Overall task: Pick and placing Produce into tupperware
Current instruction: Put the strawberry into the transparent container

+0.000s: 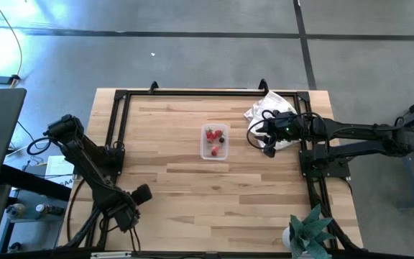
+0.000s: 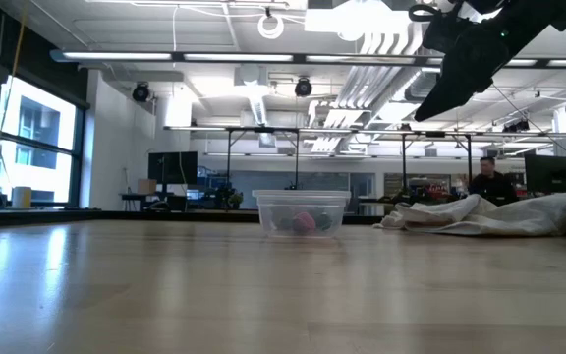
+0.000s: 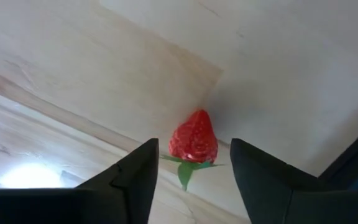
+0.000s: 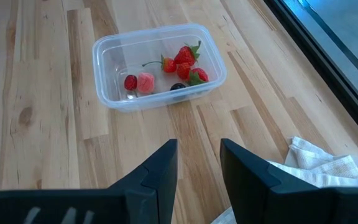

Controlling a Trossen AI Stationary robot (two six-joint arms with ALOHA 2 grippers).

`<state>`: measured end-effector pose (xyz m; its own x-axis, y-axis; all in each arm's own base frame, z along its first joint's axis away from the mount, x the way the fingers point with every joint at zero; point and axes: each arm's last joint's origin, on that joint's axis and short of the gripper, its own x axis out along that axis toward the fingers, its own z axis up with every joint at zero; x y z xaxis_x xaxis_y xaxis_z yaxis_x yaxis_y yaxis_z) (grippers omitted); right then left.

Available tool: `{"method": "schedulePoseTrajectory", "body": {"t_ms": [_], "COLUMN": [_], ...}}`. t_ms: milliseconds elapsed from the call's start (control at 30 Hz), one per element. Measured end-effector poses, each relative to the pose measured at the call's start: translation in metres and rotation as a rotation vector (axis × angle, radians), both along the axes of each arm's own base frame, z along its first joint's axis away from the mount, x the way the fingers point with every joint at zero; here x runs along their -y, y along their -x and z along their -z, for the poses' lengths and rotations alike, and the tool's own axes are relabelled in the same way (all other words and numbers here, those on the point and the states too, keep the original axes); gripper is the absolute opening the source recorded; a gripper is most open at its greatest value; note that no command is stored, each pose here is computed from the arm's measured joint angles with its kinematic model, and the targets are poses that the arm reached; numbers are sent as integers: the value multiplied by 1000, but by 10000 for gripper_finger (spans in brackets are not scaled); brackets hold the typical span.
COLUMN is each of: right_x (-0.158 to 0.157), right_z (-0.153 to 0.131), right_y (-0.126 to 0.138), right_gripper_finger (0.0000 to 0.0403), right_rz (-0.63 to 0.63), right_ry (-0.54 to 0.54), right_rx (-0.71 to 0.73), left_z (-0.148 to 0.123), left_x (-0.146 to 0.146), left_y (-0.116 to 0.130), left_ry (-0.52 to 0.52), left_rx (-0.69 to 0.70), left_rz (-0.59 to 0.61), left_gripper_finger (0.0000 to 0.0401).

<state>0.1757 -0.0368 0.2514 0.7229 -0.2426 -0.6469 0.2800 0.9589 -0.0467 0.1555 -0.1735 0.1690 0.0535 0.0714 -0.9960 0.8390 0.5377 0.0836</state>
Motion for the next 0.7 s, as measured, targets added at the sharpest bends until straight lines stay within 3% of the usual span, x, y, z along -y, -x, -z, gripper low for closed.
{"method": "schedulePoseTrajectory", "body": {"t_ms": [533,700], "right_x": [0,0], "right_z": [0,0], "right_y": [0,0], "right_gripper_finger": [112,112], "right_rz": [0,0], "right_ry": [0,0], "right_rx": [0,0], "left_z": [19,19], "left_x": [-9,-6], "left_y": [7,5], "left_ry": [-24,17], "left_rx": [-12,-3], "left_rz": [31,49], "left_gripper_finger": [180,177]}}
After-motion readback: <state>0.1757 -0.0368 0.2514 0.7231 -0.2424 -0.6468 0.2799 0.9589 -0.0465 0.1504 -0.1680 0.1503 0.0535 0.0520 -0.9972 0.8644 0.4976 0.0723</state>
